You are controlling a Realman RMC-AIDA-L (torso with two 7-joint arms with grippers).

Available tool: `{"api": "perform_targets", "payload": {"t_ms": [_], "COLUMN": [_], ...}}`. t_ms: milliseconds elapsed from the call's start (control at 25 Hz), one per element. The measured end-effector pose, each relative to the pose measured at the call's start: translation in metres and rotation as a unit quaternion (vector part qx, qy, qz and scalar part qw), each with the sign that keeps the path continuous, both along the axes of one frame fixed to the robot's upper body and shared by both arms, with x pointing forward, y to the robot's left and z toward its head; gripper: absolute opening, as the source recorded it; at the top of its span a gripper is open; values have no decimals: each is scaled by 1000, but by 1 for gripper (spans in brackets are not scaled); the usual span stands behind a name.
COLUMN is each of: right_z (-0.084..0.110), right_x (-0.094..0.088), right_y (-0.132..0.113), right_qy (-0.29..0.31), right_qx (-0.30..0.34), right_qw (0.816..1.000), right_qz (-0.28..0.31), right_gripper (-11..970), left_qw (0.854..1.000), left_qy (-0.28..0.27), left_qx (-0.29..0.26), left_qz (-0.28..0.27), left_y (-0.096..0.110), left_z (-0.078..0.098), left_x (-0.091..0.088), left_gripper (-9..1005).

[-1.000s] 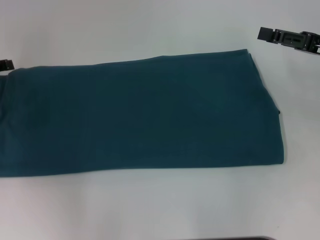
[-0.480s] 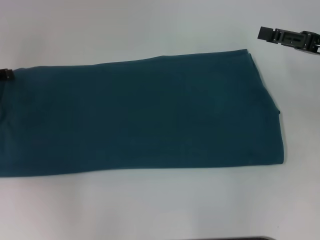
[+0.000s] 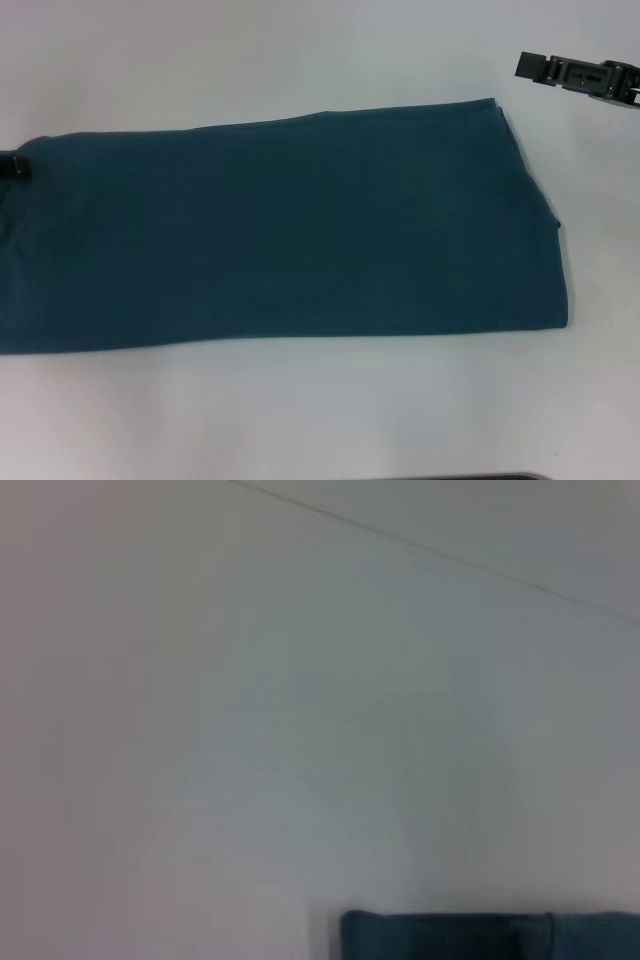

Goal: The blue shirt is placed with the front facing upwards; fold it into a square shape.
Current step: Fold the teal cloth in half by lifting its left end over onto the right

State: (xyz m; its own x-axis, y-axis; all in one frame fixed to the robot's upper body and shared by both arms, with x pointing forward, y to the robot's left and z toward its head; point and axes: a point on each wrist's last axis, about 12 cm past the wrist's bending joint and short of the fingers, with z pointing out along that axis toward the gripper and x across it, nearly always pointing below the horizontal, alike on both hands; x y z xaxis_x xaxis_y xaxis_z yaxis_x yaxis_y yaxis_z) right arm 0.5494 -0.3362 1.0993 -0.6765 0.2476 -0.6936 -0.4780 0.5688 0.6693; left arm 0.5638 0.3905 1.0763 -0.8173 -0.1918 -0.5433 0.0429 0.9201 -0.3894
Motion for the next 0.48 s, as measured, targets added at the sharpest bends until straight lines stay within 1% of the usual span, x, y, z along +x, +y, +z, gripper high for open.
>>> {"api": "perform_targets", "payload": {"t_ms": [480], "right_z": [1], "right_x": [1], "right_y": [-1], "right_qy": [-1], "right_qx": [-2], "right_qw": [1000], "right_qz": [-1], "right_gripper": [717], "left_qw": [999], "left_qy": [14], "left_qx": [-14], "left_qz": [-28], "left_y": [-2], "left_z": [5], "left_x": [-3], "left_gripper": [875]}}
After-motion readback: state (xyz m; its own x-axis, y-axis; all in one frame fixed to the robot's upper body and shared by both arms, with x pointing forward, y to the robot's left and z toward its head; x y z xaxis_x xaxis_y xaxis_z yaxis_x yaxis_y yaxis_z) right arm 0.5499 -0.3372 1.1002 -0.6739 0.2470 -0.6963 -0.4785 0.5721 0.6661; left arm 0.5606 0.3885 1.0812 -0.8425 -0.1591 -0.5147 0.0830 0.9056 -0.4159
